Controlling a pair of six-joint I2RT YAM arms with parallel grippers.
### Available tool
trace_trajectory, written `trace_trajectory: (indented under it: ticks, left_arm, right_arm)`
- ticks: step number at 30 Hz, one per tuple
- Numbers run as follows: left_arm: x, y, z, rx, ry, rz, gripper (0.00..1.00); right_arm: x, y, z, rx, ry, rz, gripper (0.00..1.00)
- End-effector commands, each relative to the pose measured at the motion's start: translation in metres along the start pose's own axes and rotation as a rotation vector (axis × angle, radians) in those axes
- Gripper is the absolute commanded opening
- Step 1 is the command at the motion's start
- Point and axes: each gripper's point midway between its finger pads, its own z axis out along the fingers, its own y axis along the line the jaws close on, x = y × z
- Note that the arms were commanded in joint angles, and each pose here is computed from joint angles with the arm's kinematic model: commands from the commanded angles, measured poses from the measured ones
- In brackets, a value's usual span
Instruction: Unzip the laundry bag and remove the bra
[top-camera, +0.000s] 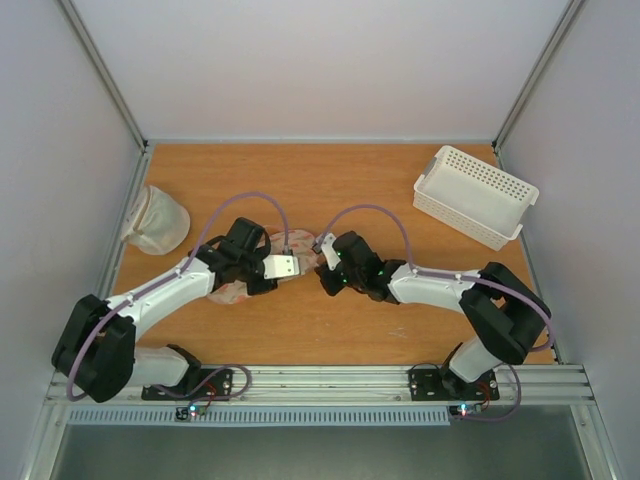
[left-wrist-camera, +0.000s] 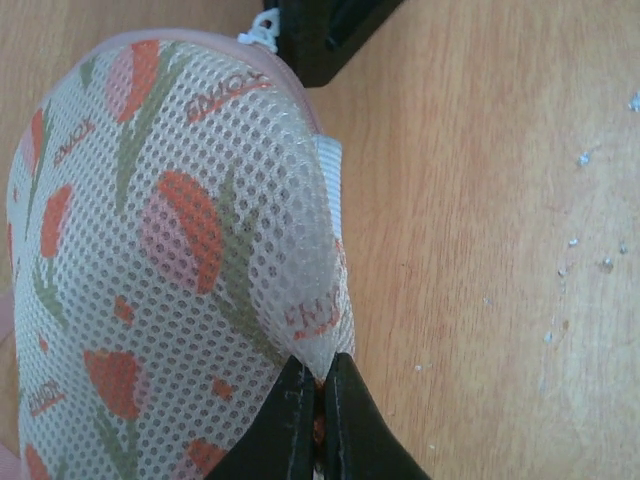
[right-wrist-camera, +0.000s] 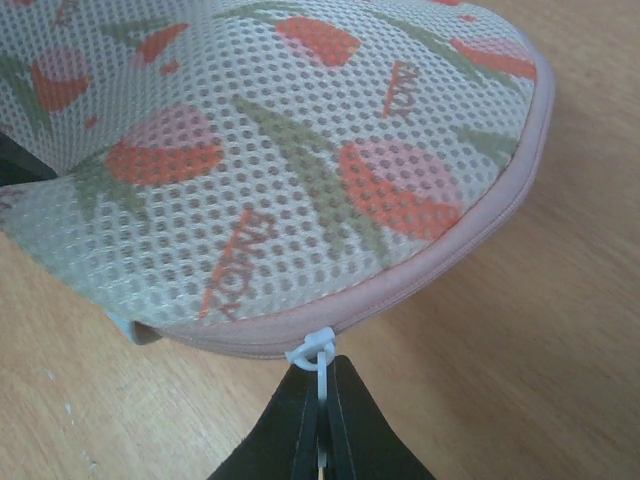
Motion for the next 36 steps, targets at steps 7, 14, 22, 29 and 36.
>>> trace_trajectory:
  ticks: [7, 14, 22, 29, 36]
  left_arm:
    - [-0.002, -0.012, -0.004, 0.043, -0.02, 0.257, 0.01]
    - [-0.004, -0.002, 0.001, -0.001, -0.015, 0.349, 0.01]
    - [-0.03, -0.013, -0.03, 0.087, -0.052, 0.018, 0.8]
    - [0.031, -0.097, -0.074, 0.429, 0.167, 0.145, 0.84]
    - [0.091, -0.087, -0.069, 0.386, 0.378, 0.353, 0.43]
  right_arm:
    - [-0.003, -0.032, 0.002, -0.028, 0.03, 0.038, 0.01]
    - [-0.01, -0.025, 0.0, -0.062, 0.022, 0.01, 0.01]
    - [-0.003, -0.02, 0.0, -0.081, 0.03, 0.037, 0.01]
    - [-0.005, -0.02, -0.001, -0.082, 0.025, 0.044, 0.01]
    - [-0.001, -0.017, -0.001, -0.081, 0.04, 0.031, 0.01]
